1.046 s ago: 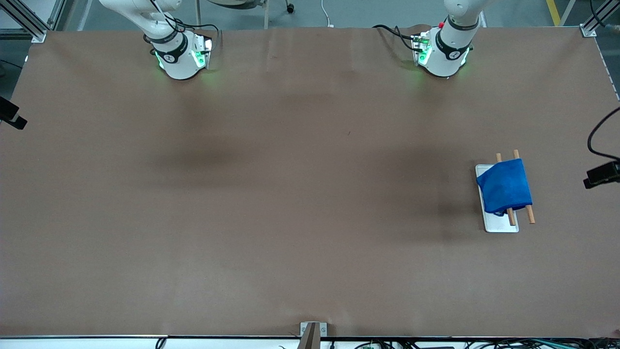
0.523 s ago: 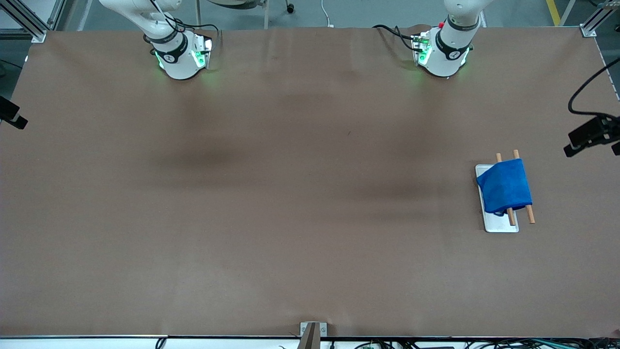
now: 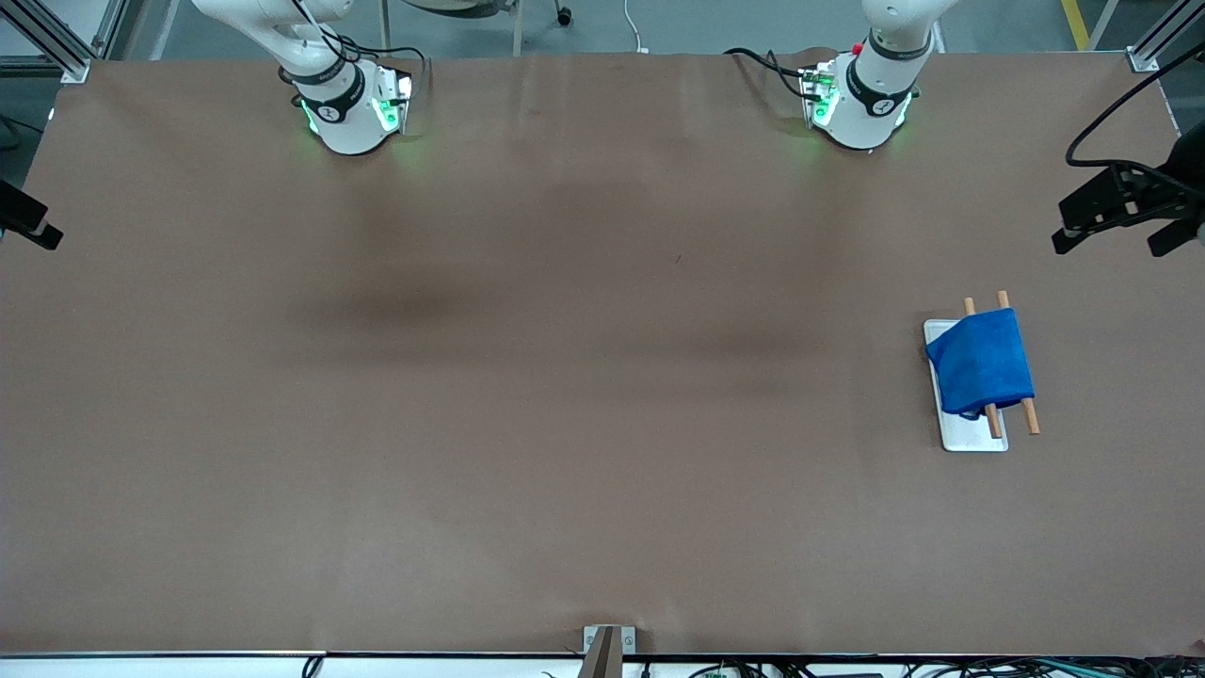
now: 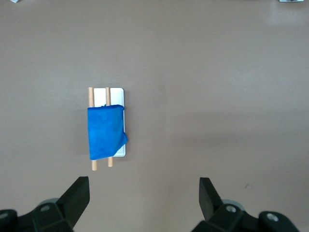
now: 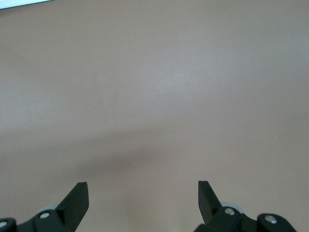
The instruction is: Right arm passes towel to left arm to hang
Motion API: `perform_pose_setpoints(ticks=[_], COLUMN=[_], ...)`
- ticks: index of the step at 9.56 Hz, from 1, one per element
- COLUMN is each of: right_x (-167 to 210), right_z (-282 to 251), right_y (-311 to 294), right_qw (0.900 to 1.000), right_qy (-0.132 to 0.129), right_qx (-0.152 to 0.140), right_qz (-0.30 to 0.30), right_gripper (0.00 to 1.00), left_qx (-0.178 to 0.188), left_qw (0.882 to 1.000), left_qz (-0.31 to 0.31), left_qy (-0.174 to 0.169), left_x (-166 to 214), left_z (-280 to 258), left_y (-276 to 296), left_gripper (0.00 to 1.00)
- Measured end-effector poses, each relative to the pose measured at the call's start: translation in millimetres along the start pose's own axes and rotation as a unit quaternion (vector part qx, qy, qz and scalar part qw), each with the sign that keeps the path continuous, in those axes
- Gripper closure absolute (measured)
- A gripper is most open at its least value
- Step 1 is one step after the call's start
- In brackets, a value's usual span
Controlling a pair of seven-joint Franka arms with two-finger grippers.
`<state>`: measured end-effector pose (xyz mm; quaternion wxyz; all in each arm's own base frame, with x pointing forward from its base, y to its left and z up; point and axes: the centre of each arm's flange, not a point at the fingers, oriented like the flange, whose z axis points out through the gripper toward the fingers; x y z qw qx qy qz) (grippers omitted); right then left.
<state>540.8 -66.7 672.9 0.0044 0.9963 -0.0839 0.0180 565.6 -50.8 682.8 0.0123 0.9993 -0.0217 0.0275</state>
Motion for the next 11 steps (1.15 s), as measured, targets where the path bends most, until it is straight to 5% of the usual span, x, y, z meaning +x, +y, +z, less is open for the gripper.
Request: perform_pose_setpoints(ticks=[4, 11], right_x=[0, 0], right_z=[1, 2], right_y=[1, 1], right_qw=[1.000, 1.000], right_qy=[-0.001, -0.002], right_qx=[0.000, 0.000], right_qz=[0.001, 0.001], right_gripper=[0.00, 0.00], left_qx=[0.031, 0.020], left_qw=[0.999, 1.000], left_qz=[0.013, -0.003], left_qy=[-0.022, -0.015], left_x=[-35, -72], left_z=[10, 18], left_y=[40, 27], left_gripper=[0.00, 0.00])
